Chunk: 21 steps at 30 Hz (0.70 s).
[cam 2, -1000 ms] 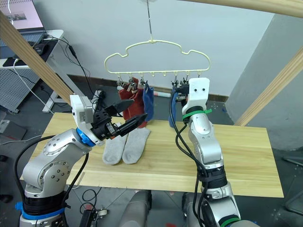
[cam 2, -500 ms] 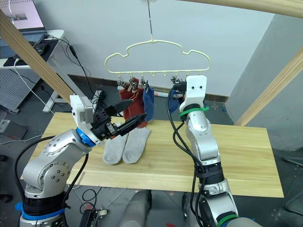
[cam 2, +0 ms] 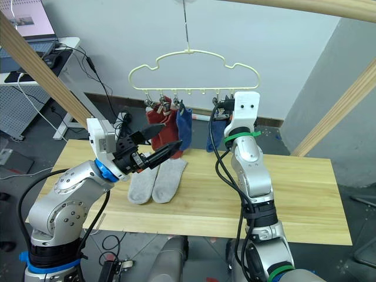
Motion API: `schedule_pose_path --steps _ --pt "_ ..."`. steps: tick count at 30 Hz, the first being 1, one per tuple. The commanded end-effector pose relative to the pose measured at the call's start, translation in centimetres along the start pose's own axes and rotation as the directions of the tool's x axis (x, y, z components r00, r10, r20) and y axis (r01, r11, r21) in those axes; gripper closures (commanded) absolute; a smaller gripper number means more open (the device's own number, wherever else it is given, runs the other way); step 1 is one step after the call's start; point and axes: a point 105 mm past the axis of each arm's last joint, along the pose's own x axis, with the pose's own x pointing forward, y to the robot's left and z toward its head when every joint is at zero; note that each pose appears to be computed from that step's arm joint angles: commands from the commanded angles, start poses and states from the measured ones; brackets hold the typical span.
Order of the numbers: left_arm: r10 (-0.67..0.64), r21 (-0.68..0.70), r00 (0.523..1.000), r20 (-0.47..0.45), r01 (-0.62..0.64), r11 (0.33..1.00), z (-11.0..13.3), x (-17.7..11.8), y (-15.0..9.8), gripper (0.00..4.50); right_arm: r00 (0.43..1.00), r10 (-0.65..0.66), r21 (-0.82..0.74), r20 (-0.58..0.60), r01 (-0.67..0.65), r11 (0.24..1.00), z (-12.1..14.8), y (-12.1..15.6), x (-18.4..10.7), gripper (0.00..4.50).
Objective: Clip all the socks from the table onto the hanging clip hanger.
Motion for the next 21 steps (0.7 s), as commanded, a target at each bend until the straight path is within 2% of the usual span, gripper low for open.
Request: schedule_pose_path --steps 1,3,5,7,11,15,17,21 --pt "-0.025 0.013 0.999 0.038 0.024 1.0 0.8 0.1 -0.9 0.09 0.999 -0.002 0.02 0.034 0.001 1.0 1.0 -0.4 -0.1 4.47" --pt "0.008 -0.011 0.999 0.032 -0.008 1.0 0.4 0.2 -0.7 0.09 1.0 0.0 0.021 0.022 -0.001 1.0 1.0 -1.2 -0.2 4.47" --pt "0.067 -0.041 0.998 -0.011 -0.068 0.997 -1.0 0.0 0.1 0.09 1.0 0.024 0.033 0.002 -0.024 0.999 1.2 -1.9 -0.2 4.47" --pt "0.181 -0.067 0.981 -0.067 -0.186 0.98 -3.1 -0.4 1.8 0.09 0.996 0.087 0.066 -0.024 -0.085 0.994 1.5 -2.1 -0.3 4.47" --pt "0.407 0.016 0.892 -0.197 -0.412 0.911 -8.0 -2.1 5.8 0.09 0.978 0.18 0.123 -0.106 -0.167 0.978 1.1 -2.5 -0.7 4.47" --pt "0.562 0.075 0.789 -0.249 -0.563 0.823 -12.0 -3.7 9.3 0.09 0.963 0.219 0.121 -0.155 -0.202 0.972 0.9 -3.1 -1.4 4.47" --pt "0.553 0.07 0.792 -0.26 -0.556 0.829 -13.4 -3.3 9.4 0.09 0.96 0.214 0.116 -0.182 -0.195 0.974 0.5 -3.4 -1.8 4.47" --pt "0.479 0.083 0.833 -0.277 -0.477 0.875 -15.2 -1.0 8.4 0.09 0.96 0.187 0.125 -0.21 -0.163 0.979 0.2 -3.6 -2.4 4.47"
